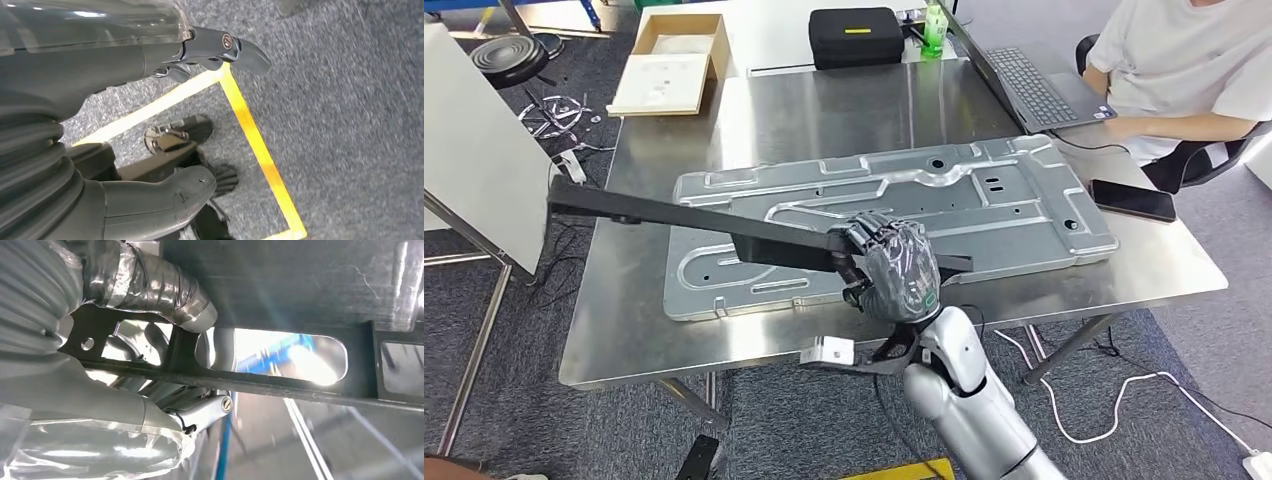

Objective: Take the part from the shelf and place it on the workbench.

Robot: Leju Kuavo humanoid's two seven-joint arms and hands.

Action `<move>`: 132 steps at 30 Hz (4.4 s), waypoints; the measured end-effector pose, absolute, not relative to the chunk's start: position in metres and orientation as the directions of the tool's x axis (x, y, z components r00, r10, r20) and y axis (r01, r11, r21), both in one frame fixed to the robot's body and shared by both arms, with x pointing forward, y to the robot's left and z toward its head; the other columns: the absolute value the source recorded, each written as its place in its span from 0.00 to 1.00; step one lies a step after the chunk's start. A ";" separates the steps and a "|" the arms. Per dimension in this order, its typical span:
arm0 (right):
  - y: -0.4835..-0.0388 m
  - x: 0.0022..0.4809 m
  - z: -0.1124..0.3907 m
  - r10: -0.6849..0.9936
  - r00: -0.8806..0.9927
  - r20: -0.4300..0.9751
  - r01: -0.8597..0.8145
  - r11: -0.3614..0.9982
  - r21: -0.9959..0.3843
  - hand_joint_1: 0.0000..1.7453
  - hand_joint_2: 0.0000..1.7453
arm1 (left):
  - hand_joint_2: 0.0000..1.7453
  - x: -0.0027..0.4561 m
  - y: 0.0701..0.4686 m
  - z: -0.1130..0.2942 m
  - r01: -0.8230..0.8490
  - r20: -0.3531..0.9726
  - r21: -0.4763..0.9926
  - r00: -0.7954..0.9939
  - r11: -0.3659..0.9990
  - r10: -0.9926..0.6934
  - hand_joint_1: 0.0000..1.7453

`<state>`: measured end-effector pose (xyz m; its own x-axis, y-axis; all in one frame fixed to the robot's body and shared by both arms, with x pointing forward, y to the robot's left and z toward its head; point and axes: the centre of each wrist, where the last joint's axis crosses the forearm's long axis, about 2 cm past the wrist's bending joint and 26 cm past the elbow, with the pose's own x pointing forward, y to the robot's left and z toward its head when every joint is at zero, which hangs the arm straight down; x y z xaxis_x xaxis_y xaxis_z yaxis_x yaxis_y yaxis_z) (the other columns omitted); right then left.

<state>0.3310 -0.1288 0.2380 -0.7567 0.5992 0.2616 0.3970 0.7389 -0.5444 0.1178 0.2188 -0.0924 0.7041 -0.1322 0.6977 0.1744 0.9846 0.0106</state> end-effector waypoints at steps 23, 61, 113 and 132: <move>-0.214 0.399 0.224 0.784 -0.528 -0.326 0.630 0.103 -0.770 1.00 1.00 | 1.00 0.118 0.221 -0.093 0.214 0.721 -0.022 0.680 0.977 -0.133 0.00; -0.256 0.407 0.258 0.657 -0.195 -0.729 0.898 -0.179 -0.402 0.00 1.00 | 0.00 0.118 0.218 -0.092 0.227 0.730 -0.002 0.666 0.974 -0.154 0.00; -0.203 0.341 0.218 0.670 -0.466 -0.577 0.825 0.092 -0.558 0.00 0.00 | 0.00 0.112 0.222 -0.094 0.196 0.726 0.023 0.671 0.980 -0.152 0.00; -0.144 0.270 0.270 0.599 -0.781 -0.174 0.623 0.736 -0.264 0.00 0.00 | 0.00 0.101 0.219 -0.097 0.179 0.714 0.019 0.686 0.984 -0.138 0.00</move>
